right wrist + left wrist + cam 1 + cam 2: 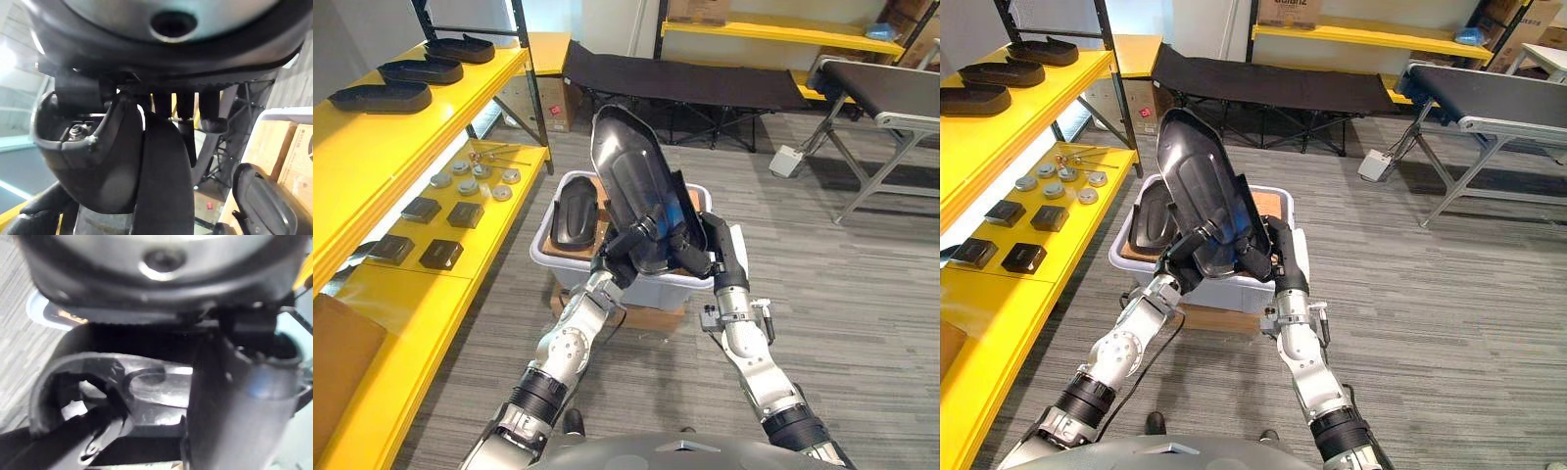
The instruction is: Walk over and take three plastic housings, then place them on the shelf
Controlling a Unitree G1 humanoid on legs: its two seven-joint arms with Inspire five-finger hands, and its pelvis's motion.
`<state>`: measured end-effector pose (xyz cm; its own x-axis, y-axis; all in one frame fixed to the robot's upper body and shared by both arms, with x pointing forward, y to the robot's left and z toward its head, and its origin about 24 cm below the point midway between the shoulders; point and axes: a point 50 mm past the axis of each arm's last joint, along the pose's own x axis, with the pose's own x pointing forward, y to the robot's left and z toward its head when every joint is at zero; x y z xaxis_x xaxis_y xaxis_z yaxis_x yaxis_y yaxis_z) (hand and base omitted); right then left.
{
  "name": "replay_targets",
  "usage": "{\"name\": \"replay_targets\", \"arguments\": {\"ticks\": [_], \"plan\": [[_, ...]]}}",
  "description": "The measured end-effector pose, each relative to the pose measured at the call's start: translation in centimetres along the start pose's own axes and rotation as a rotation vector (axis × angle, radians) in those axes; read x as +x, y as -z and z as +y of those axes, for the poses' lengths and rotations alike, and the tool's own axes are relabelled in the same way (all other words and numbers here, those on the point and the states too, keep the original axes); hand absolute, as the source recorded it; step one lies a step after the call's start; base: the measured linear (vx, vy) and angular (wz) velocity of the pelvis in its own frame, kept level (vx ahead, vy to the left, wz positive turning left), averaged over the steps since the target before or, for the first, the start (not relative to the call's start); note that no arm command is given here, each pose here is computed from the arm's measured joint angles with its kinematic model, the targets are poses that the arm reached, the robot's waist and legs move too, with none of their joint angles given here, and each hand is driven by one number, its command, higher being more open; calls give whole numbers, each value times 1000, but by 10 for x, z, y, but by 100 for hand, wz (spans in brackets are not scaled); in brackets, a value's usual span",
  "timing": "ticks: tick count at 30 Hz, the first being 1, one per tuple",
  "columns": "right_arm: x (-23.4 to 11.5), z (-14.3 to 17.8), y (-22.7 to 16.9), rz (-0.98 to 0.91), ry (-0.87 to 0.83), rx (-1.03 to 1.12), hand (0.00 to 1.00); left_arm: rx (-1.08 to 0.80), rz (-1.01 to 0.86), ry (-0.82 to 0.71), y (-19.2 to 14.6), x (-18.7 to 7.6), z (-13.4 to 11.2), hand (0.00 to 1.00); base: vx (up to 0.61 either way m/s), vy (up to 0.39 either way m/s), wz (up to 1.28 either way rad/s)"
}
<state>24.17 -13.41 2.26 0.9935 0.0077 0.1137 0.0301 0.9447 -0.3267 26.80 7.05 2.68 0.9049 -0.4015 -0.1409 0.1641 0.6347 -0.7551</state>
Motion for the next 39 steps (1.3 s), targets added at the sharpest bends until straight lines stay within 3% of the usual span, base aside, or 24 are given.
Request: {"name": "replay_targets", "arguments": {"ticks": [13, 14, 21, 27, 33, 37, 39], "plan": [[-10, 3, 2, -25, -60, -30, 0, 162, 49, -51, 6, -4, 17, 0, 0, 0, -1], [-10, 3, 1, -28, -60, -29, 100, 164, 40, -49, 5, -4, 17, 0, 0, 0, 0], [-10, 14, -11, -90, -100, -14, 100, 185, -47, -29, -1, -5, 14, 0, 0, 0, -1], [-9, 14, -36, -192, -75, 41, 100, 291, -303, -78, -35, -12, -6, 0, 0, 0, -1], [-18, -3, -33, -150, 39, 138, 100, 574, -743, -431, -88, -35, -4, 0, 2, -2, -1], [-30, -25, -7, 22, 123, 621, 100, 786, -897, -729, -97, -67, 15, 0, 0, 0, 0], [-41, -31, 3, 55, 144, 727, 100, 823, -903, -819, -93, -77, 25, 0, 13, 2, -2]]}}
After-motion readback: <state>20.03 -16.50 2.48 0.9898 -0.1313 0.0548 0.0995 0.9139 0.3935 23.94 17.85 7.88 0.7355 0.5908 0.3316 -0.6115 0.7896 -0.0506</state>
